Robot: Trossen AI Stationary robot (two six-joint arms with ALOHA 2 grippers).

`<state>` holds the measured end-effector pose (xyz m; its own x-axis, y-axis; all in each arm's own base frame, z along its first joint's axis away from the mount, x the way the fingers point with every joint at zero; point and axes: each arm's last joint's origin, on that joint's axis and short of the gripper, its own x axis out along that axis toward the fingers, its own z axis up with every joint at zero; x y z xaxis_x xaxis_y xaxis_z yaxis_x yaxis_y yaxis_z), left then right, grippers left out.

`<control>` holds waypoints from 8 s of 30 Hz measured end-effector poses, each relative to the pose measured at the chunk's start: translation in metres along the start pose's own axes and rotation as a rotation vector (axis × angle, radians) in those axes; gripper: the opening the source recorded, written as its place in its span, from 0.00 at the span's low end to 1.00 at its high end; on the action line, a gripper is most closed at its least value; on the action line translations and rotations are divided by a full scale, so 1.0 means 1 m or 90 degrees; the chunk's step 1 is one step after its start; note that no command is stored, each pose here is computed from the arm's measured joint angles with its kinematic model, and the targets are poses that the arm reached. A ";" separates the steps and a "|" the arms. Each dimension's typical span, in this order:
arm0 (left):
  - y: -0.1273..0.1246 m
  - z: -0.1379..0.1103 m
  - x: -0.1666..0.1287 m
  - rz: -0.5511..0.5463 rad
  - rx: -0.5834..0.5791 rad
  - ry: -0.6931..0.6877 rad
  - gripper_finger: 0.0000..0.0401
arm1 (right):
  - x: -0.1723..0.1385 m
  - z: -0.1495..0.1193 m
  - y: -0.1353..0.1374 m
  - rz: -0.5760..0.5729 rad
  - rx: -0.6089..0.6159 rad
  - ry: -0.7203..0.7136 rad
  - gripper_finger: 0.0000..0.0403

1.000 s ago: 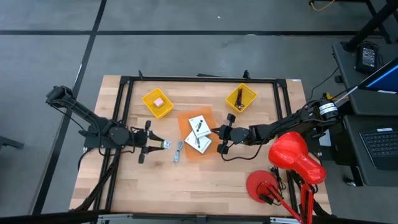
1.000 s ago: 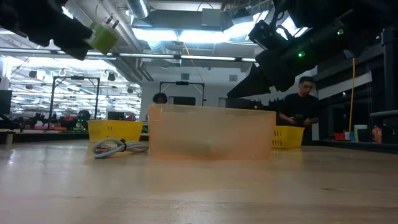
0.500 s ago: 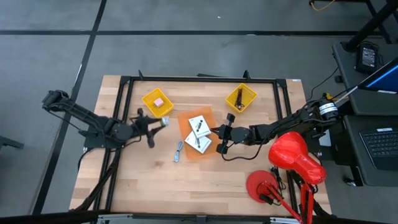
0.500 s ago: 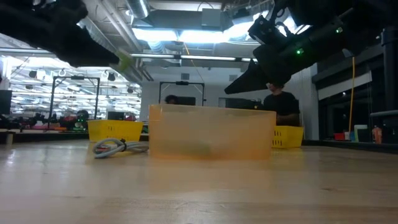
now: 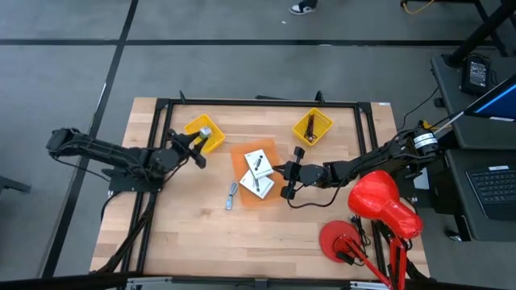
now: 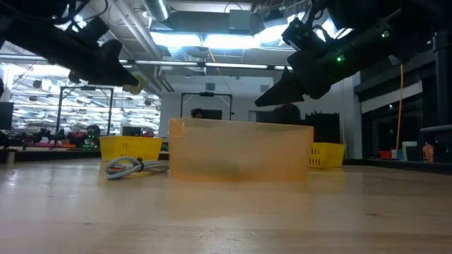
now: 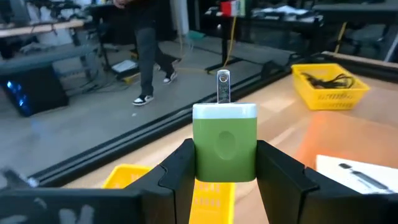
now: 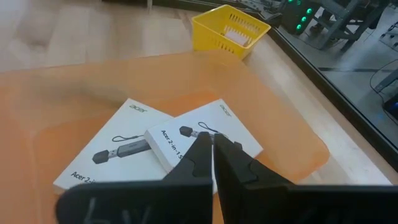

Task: Pick and place items into bin
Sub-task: Put the green charger adapter into the left yellow bin, then put the blue charger cable into the right yellow bin

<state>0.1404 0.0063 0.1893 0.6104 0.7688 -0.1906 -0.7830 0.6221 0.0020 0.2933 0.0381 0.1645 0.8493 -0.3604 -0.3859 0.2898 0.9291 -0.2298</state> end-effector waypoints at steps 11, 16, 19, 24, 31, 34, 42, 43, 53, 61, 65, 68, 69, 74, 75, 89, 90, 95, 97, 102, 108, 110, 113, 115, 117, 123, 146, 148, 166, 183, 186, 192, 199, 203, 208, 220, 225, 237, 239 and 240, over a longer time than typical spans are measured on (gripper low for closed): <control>0.017 -0.001 0.015 0.050 -0.042 0.119 0.33 | 0.000 0.000 0.000 0.000 0.000 0.001 0.00; 0.021 0.002 0.026 0.053 -0.040 0.186 0.33 | 0.000 0.000 0.000 0.000 0.000 0.001 0.00; 0.023 0.003 0.034 0.055 -0.038 0.222 0.33 | 0.000 0.000 0.000 0.000 0.001 0.001 0.00; 0.025 0.008 0.048 0.048 -0.014 0.301 0.33 | 0.000 0.000 0.000 0.000 0.001 0.001 0.00; 0.021 0.018 0.068 -0.003 0.034 0.373 0.33 | 0.000 0.000 0.000 0.000 0.002 0.001 0.00; 0.021 0.017 0.075 0.010 0.060 0.416 0.34 | 0.000 0.000 0.000 0.000 0.002 0.001 0.00; 0.022 0.004 0.087 -0.005 0.098 0.516 0.34 | 0.000 0.000 0.000 0.000 0.002 0.001 0.00; 0.022 0.003 0.088 -0.005 0.103 0.520 0.34 | 0.000 0.000 0.000 0.000 0.002 0.001 0.00; 0.020 0.000 0.089 -0.015 0.112 0.532 0.37 | 0.000 0.000 0.000 0.000 0.002 0.001 0.00; 0.020 0.000 0.090 -0.025 0.136 0.531 0.45 | 0.000 0.000 0.000 0.000 0.002 0.001 0.00; 0.020 0.000 0.090 -0.023 0.136 0.526 0.47 | 0.000 0.000 0.000 0.000 0.002 0.001 0.00; 0.020 0.001 0.091 -0.025 0.132 0.517 0.47 | 0.000 0.000 0.000 0.000 0.002 0.001 0.00; 0.020 0.002 0.091 -0.027 0.130 0.512 0.46 | 0.000 0.000 0.000 0.000 0.002 0.001 0.00; 0.019 0.009 0.086 -0.065 0.113 0.492 0.43 | 0.000 0.000 0.000 0.000 0.002 0.001 0.00; 0.019 0.012 0.084 -0.084 0.110 0.487 0.42 | 0.000 0.000 0.000 0.000 0.001 0.002 0.00; 0.006 0.045 0.036 -0.294 0.047 0.376 0.28 | 0.000 0.000 0.000 0.000 0.001 0.002 0.00; 0.003 0.046 0.033 -0.304 0.039 0.375 0.27 | 0.000 0.000 0.000 0.000 0.001 0.002 0.00; -0.014 0.043 0.018 -0.359 0.066 0.377 0.23 | 0.000 0.000 0.000 0.000 0.001 0.002 0.00; -0.021 0.040 0.013 -0.364 0.072 0.381 0.19 | 0.000 0.000 0.000 0.000 0.001 0.002 0.00; -0.038 0.034 -0.003 -0.394 0.051 0.406 0.10 | 0.000 0.000 0.000 0.000 0.002 0.001 0.00; -0.063 0.033 -0.019 -0.490 0.037 0.380 0.03 | 0.000 0.000 0.000 0.000 0.017 0.001 0.00; -0.071 0.034 -0.024 -0.526 0.030 0.362 0.02 | 0.000 0.000 0.000 0.000 0.020 0.000 0.00; -0.082 0.034 -0.032 -0.570 0.029 0.346 0.00 | 0.000 0.000 0.000 0.000 0.020 0.000 0.00; -0.088 0.031 -0.036 -0.584 0.032 0.346 0.00 | 0.000 0.000 0.000 0.000 0.020 0.000 0.00; -0.094 0.027 -0.039 -0.579 0.022 0.352 0.01 | 0.000 0.000 0.000 0.000 0.020 0.000 0.00; -0.121 0.027 -0.043 -0.572 0.048 0.394 0.00 | 0.000 0.000 0.000 0.000 0.021 0.001 0.00; -0.171 0.022 -0.026 -0.278 0.154 0.546 0.07 | 0.000 -0.008 0.000 -0.003 0.056 0.048 0.00; -0.172 0.018 -0.025 -0.267 0.152 0.553 0.11 | 0.000 -0.008 0.000 -0.003 0.055 0.048 0.00; -0.185 -0.019 -0.013 -0.122 0.049 0.585 0.44 | 0.000 -0.009 0.000 -0.004 0.057 0.052 0.00; -0.198 -0.048 -0.003 -0.093 0.041 0.594 0.48 | -0.001 -0.009 0.000 -0.002 0.084 0.054 0.00; -0.198 -0.054 0.001 -0.081 0.047 0.598 0.48 | -0.001 -0.009 0.000 -0.002 0.085 0.054 0.00; -0.199 -0.063 0.007 -0.062 0.059 0.607 0.48 | -0.001 -0.009 0.000 -0.001 0.085 0.054 0.00; -0.198 -0.061 0.005 -0.081 0.081 0.608 0.42 | -0.001 -0.009 0.000 -0.001 0.085 0.054 0.00; -0.198 -0.060 0.005 -0.093 0.088 0.615 0.35 | -0.001 -0.009 0.000 -0.001 0.085 0.054 0.00; -0.198 -0.060 0.004 -0.105 0.105 0.629 0.24 | -0.001 -0.009 0.000 -0.002 0.085 0.054 0.00; -0.169 -0.025 -0.013 -0.059 0.149 0.642 0.07 | -0.001 -0.009 0.000 -0.002 0.084 0.055 0.00; -0.162 -0.002 -0.030 -0.112 0.148 0.598 0.07 | -0.001 -0.009 0.000 -0.002 0.083 0.055 0.00; -0.132 0.062 -0.068 -0.250 0.201 0.372 0.06 | -0.001 -0.009 0.000 -0.002 0.082 0.056 0.00; -0.125 0.071 -0.069 -0.257 0.207 0.342 0.06 | -0.001 -0.009 0.000 -0.002 0.082 0.056 0.00; -0.122 0.075 -0.070 -0.260 0.210 0.327 0.06 | -0.001 -0.009 0.000 -0.002 0.083 0.056 0.00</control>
<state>0.2020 -0.1121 0.2761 0.6490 0.3510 -0.6750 -0.3789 0.9185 0.1132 0.2886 0.0379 0.1562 0.8078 -0.3641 -0.4636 0.3519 0.9288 -0.1162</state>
